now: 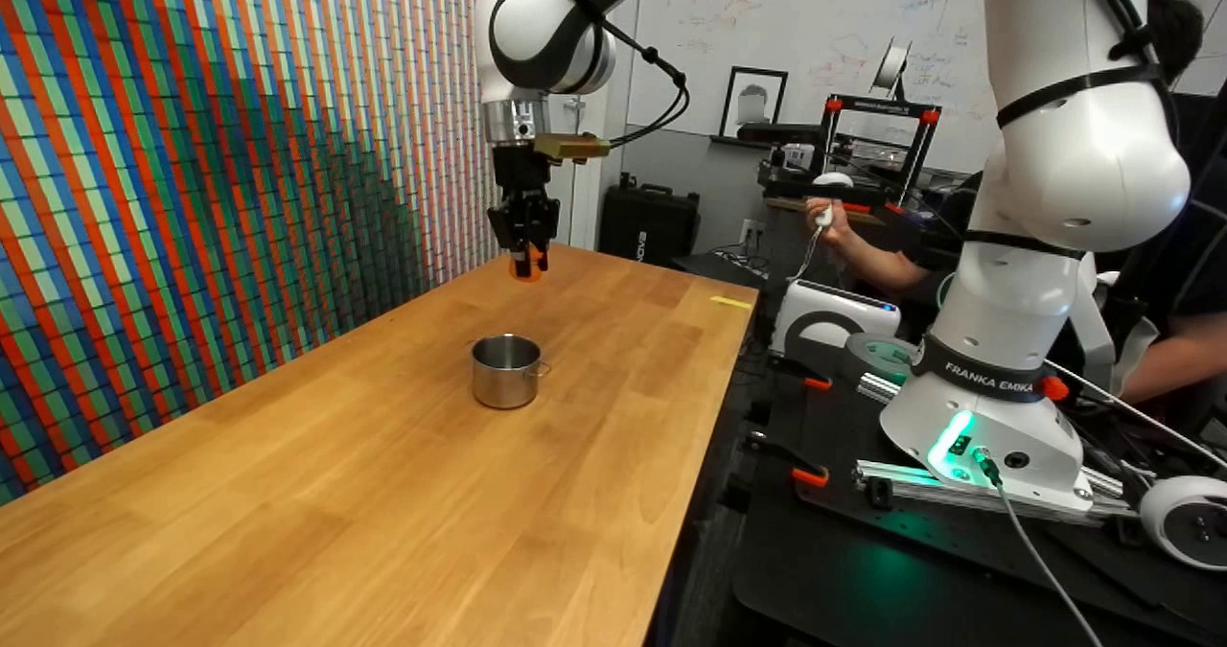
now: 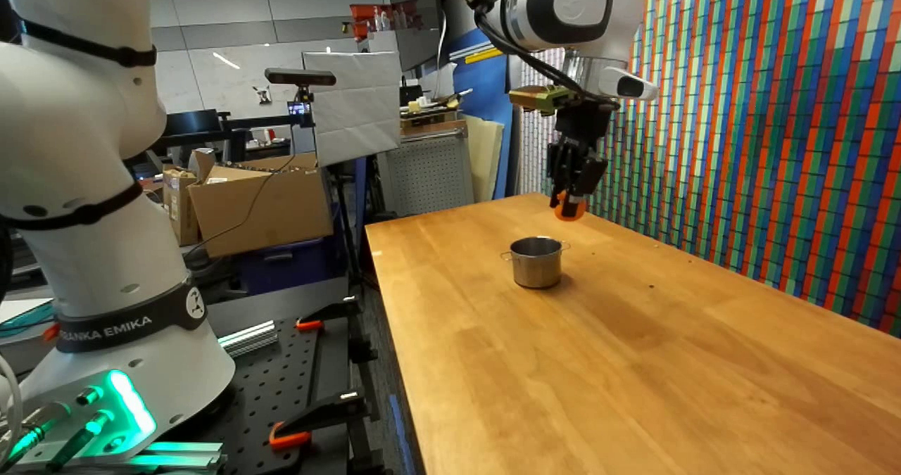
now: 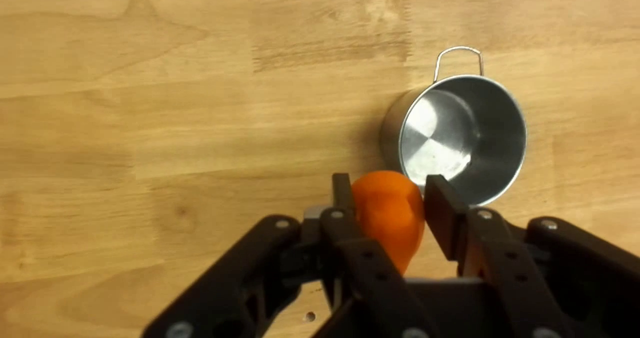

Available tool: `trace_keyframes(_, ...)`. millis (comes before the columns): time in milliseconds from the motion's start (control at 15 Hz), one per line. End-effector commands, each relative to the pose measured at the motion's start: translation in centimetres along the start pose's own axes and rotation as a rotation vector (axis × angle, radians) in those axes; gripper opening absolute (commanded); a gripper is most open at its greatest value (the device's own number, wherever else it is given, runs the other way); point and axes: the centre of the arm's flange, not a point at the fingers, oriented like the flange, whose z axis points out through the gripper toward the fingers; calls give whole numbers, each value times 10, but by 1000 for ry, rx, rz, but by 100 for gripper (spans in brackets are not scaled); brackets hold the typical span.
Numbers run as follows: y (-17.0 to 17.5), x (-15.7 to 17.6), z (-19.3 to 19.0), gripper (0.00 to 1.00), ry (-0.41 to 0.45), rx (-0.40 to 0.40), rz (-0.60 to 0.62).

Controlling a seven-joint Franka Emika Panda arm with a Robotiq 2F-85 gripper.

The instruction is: Put the orange rubber duck in the pot

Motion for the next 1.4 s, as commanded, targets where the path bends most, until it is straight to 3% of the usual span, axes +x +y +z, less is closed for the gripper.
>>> trace_keyframes(0, -14, -10, 25, 18, -45, 25, -32)
trace_keyframes(467, -50, 5, 80, 18, -85, 28, -68)
trace_keyframes(600, -55, 14, 84, 67, -75, 30, -80)
trace_keyframes(733, -60, 16, 79, 70, -55, 33, -88)
trace_keyframes(1000, -64, 8, 47, 98, -25, 0, -113)
trace_keyframes(1333, -40, -8, 2, 100, -26, -144, -137)
